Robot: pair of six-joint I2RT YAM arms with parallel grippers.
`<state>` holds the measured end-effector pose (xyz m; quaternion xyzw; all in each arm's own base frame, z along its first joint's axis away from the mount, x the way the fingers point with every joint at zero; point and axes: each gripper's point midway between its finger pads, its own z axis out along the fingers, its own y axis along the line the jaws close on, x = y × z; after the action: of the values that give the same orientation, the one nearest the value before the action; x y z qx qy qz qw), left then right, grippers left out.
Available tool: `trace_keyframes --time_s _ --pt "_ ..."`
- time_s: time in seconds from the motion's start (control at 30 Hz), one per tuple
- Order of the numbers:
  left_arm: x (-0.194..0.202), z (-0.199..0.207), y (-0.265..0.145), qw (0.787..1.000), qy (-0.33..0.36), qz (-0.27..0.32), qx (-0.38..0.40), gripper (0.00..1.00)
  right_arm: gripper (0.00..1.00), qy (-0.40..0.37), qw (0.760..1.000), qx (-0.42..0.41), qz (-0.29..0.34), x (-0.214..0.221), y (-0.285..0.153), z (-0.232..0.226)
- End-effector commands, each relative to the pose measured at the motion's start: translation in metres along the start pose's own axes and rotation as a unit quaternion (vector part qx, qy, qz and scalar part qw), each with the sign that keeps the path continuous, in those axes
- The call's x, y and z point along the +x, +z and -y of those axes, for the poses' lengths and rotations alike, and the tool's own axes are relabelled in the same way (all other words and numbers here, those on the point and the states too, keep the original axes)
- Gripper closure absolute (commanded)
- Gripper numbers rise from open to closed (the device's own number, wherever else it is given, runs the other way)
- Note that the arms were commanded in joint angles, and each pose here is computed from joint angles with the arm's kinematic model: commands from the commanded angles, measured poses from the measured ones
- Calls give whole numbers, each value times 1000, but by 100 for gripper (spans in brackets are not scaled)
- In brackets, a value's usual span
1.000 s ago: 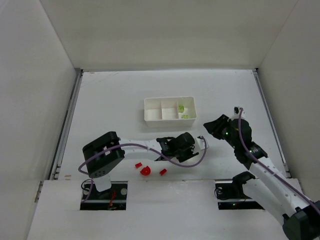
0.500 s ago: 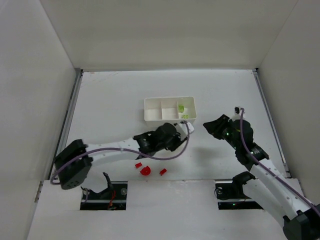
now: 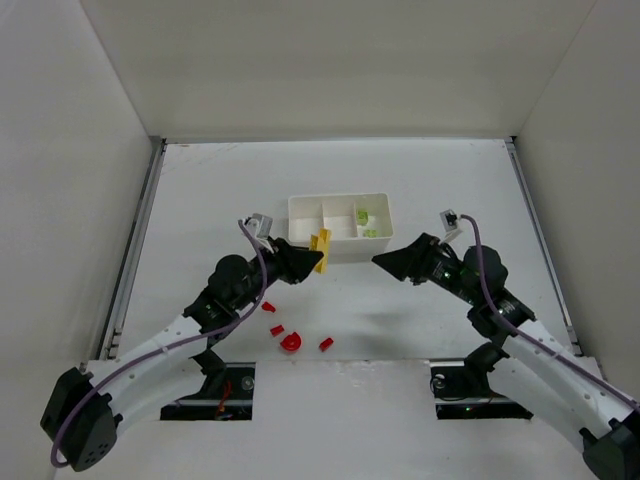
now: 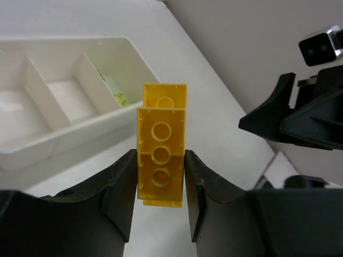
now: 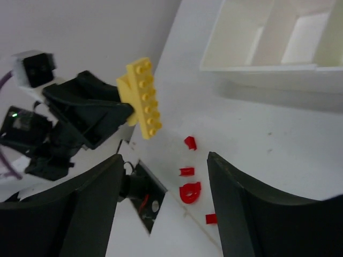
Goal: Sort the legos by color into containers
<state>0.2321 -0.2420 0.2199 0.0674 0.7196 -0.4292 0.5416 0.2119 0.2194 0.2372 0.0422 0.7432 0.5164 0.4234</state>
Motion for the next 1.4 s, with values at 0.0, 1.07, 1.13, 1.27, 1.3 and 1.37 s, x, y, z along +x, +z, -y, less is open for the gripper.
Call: trace_keyframes --time_s 0.0,1.07,1.13,1.27,1.3,1.37 --pt "-22 42 -12 985 -131 48 100 85 28 -23 993 -117 12 -6 -7 -68" --pt "-35 66 -28 914 -363 80 164 83 16 -31 972 -217 -85 43 45 -101" --pt "-32 66 -28 914 -363 77 163 83 17 -31 972 -218 -84 42 46 -102" --pt "-28 65 -28 915 -363 72 161 83 23 -27 973 -214 -83 42 49 -101" --pt "-26 65 -28 916 -362 71 160 83 24 -27 973 -215 -82 41 48 -102" --pt "-23 65 -27 917 -360 67 157 83 25 -28 972 -218 -79 40 48 -104"
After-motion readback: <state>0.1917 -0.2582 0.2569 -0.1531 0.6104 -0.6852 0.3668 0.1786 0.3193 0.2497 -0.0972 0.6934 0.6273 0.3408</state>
